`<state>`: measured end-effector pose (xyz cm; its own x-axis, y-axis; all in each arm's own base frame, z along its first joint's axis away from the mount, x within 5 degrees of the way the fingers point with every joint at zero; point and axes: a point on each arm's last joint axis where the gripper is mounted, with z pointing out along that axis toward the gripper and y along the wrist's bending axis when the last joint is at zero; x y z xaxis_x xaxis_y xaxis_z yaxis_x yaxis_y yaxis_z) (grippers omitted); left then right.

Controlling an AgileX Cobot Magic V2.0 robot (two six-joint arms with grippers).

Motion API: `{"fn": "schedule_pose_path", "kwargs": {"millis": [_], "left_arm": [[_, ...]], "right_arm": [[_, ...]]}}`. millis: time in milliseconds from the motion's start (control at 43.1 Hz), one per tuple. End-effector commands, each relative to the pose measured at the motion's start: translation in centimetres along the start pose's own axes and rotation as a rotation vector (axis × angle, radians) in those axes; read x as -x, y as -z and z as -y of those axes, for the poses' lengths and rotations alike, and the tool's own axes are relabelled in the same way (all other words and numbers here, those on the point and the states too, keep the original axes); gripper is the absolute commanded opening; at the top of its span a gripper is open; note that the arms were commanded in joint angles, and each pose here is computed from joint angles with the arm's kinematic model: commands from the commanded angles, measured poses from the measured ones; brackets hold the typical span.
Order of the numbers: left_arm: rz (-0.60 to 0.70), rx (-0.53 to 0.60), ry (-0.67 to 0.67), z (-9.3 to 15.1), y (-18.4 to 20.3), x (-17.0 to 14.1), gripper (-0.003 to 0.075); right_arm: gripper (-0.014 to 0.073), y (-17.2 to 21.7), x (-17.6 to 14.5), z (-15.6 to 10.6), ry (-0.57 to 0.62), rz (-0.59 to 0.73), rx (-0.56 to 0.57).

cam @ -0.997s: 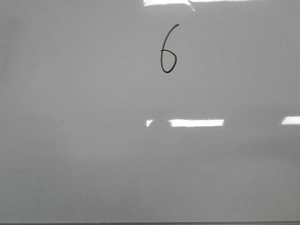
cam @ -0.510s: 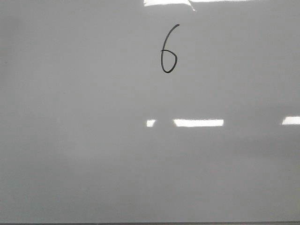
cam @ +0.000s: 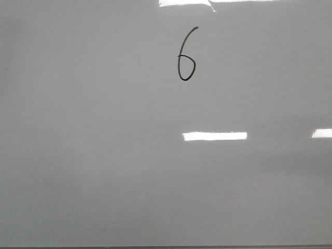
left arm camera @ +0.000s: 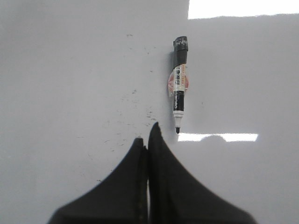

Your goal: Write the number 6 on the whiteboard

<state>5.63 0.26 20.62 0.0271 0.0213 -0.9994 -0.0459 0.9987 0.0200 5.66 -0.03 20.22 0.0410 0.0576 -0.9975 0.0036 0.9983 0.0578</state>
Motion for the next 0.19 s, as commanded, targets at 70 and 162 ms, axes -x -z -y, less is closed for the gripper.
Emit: {"fn": "schedule_pose_path", "kwargs": {"millis": [70, 162], "left_arm": [[0.095, -0.001, 0.007, 0.0, 0.15, 0.73, -0.002], [0.095, -0.001, 0.007, 0.0, 0.15, 0.73, -0.002]], "right_arm": [[-0.0067, 0.21, 1.07, -0.02, 0.025, 0.113, -0.001], [-0.0067, 0.21, 1.07, -0.02, 0.025, 0.113, -0.001]]}}
